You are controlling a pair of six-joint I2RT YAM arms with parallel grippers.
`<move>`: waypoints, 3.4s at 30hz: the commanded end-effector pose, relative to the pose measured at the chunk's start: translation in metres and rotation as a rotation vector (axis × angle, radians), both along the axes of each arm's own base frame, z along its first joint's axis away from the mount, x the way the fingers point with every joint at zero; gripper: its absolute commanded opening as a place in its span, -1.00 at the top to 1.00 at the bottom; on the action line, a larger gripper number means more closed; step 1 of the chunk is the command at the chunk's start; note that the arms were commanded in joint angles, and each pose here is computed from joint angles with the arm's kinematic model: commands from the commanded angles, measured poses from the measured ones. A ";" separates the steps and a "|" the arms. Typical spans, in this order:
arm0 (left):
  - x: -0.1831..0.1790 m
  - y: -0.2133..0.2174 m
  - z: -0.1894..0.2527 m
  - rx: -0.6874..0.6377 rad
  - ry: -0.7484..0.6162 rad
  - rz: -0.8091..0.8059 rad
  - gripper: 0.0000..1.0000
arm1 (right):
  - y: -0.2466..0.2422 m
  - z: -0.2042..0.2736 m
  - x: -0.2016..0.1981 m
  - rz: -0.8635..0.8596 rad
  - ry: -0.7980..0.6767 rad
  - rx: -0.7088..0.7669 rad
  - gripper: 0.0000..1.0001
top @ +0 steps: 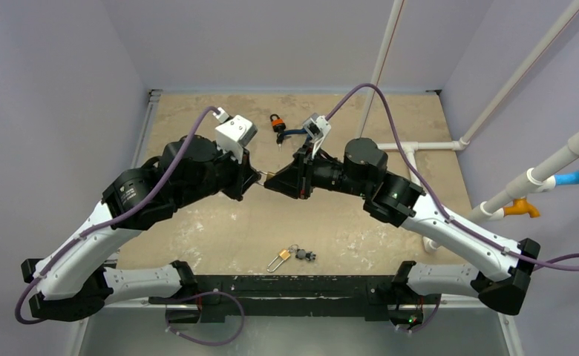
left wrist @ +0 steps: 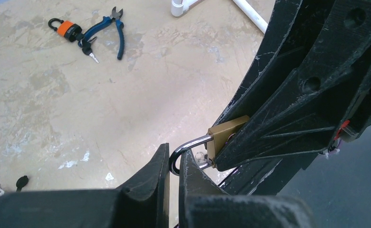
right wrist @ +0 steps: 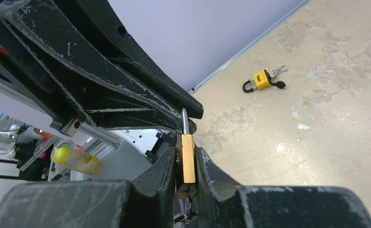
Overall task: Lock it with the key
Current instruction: Lock the lock.
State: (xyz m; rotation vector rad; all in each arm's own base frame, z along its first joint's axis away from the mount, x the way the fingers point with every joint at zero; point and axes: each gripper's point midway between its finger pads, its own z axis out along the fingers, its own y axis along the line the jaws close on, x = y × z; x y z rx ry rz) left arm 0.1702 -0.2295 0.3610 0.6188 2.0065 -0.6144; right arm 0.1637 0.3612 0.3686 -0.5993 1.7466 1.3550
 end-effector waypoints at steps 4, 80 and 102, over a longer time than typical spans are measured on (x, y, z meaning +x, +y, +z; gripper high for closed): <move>-0.079 -0.083 0.041 -0.283 0.180 -0.488 1.00 | 0.011 0.060 0.017 -0.069 -0.171 0.148 1.00; -0.086 -0.003 0.111 -0.576 0.093 -0.426 1.00 | -0.046 0.090 -0.081 0.311 -0.304 0.430 -0.18; -0.072 -0.001 0.096 -0.515 0.086 -0.358 0.78 | -0.037 0.106 -0.072 0.304 -0.331 0.350 1.00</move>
